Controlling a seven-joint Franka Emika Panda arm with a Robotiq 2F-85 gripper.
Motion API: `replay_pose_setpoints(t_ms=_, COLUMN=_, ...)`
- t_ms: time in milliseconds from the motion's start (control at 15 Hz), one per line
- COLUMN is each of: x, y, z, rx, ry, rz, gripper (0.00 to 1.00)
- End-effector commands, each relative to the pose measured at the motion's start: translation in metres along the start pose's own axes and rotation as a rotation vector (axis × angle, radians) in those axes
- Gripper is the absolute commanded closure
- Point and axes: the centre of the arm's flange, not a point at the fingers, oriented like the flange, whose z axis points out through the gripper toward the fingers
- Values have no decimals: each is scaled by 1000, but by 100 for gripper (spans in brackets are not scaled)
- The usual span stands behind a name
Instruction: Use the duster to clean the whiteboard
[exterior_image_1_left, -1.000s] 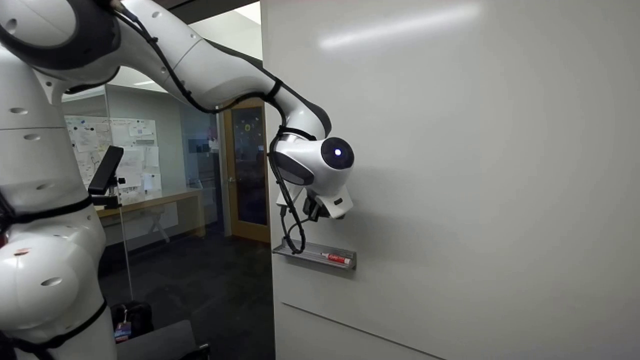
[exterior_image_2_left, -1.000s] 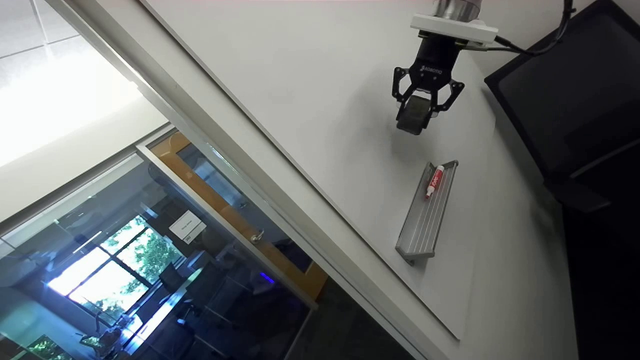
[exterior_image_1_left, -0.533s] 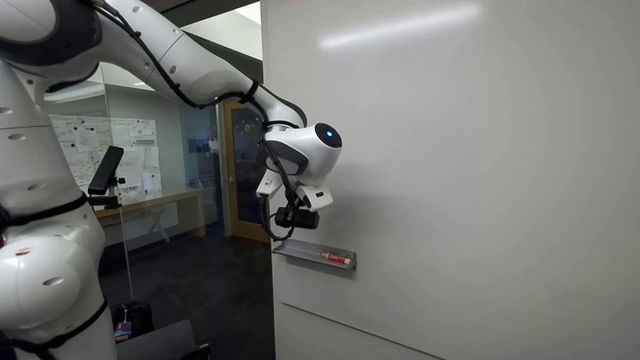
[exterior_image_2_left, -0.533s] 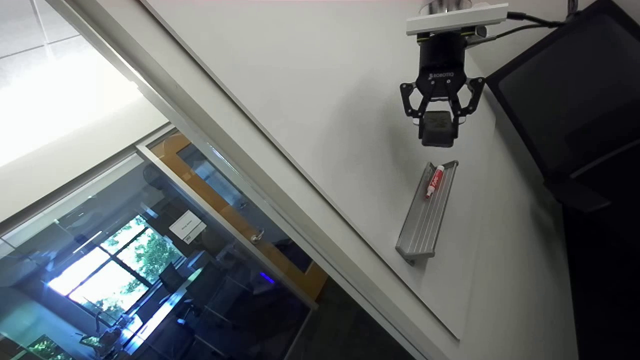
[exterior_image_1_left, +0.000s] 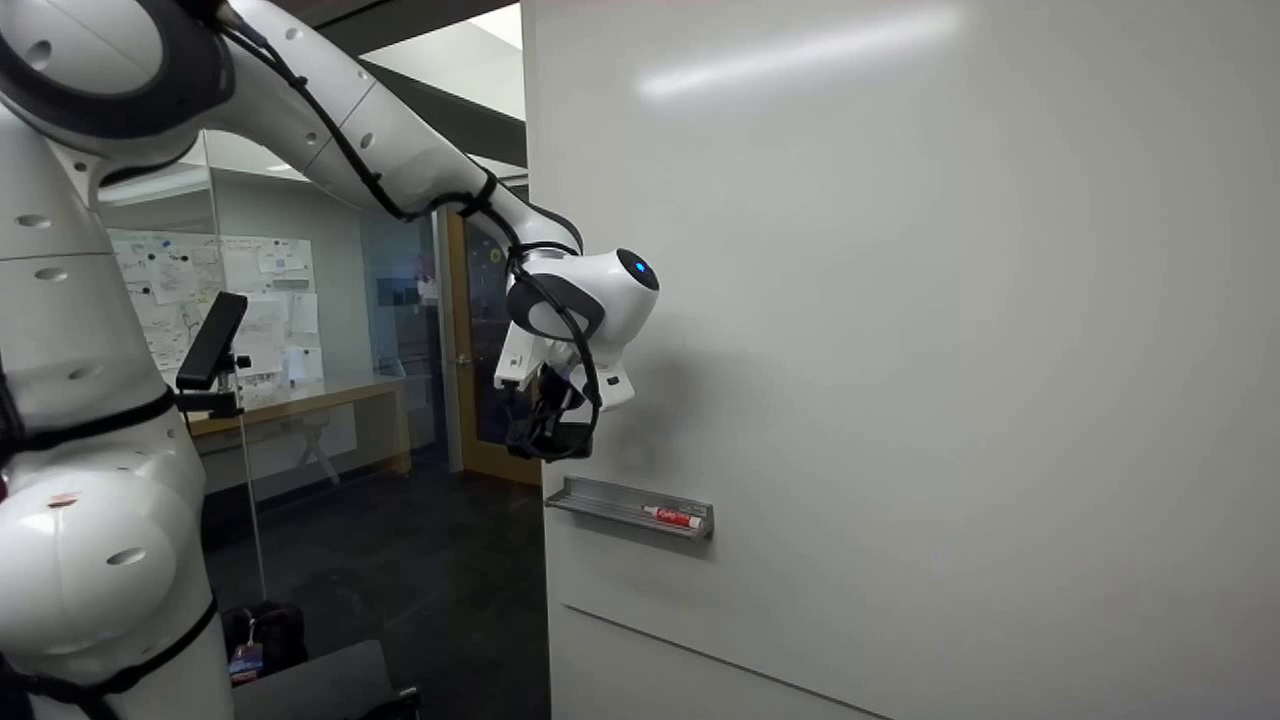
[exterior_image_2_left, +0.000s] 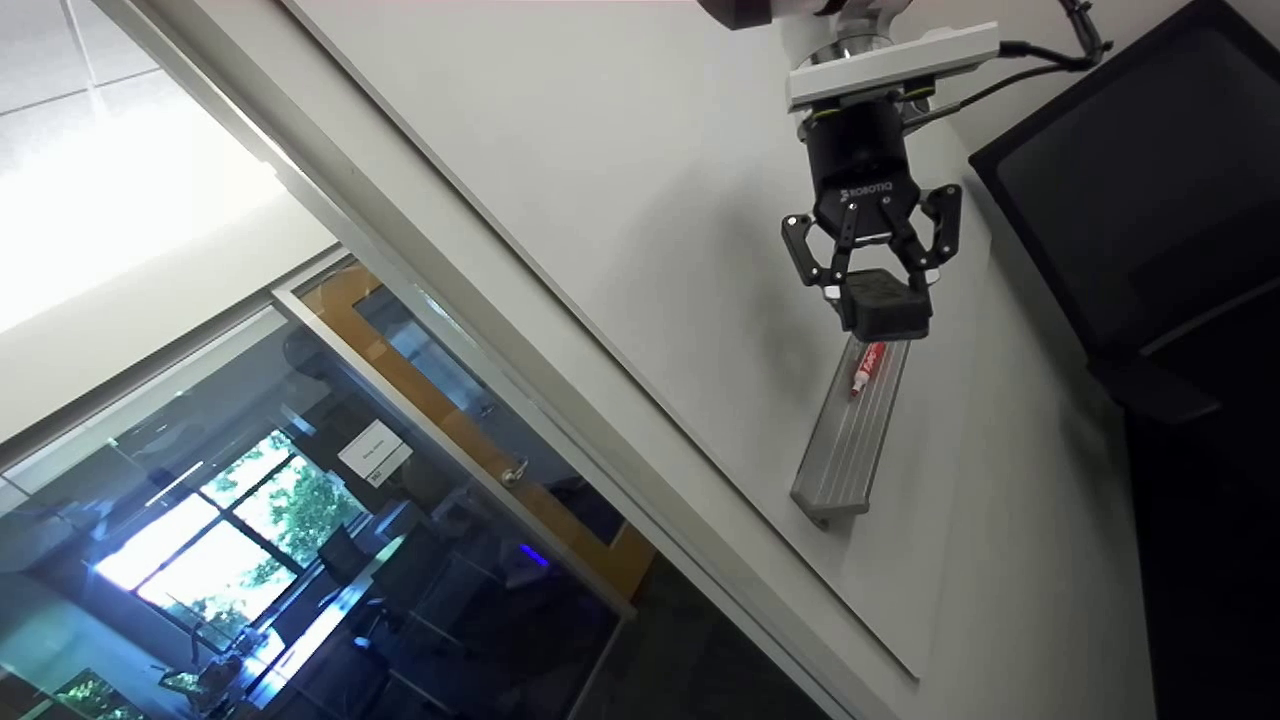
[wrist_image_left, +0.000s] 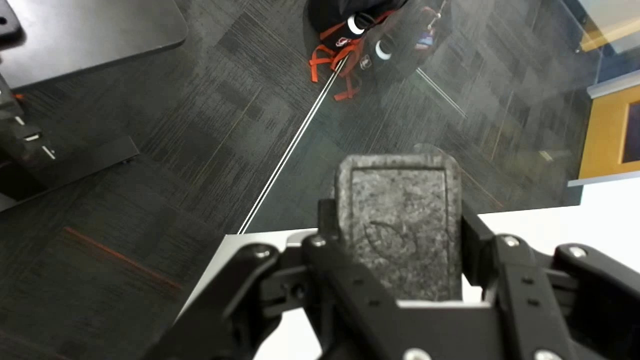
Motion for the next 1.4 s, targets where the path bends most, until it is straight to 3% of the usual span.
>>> replay_pose_setpoints(t_ms=0, x=1, y=-5, z=3, rx=-5, ry=7, rz=-8, gripper=43)
replay_pose_setpoints(t_ms=267, x=3, y=-9, z=7, rx=-9, ry=5, rz=-11, gripper=43)
replay_pose_setpoints(t_ms=333, x=4, y=-9, z=6, rx=-9, ry=6, rz=-11, gripper=68)
replay_pose_setpoints(t_ms=533, x=10, y=-19, z=16, rx=-2, ry=6, rz=10, gripper=68)
replay_pose_setpoints(t_ms=933, x=30, y=-29, z=38, rx=-62, ry=97, rz=116, gripper=68)
replay_pose_setpoints(t_ms=1333, x=45, y=-34, z=67, rx=-97, ry=129, rz=200, gripper=68)
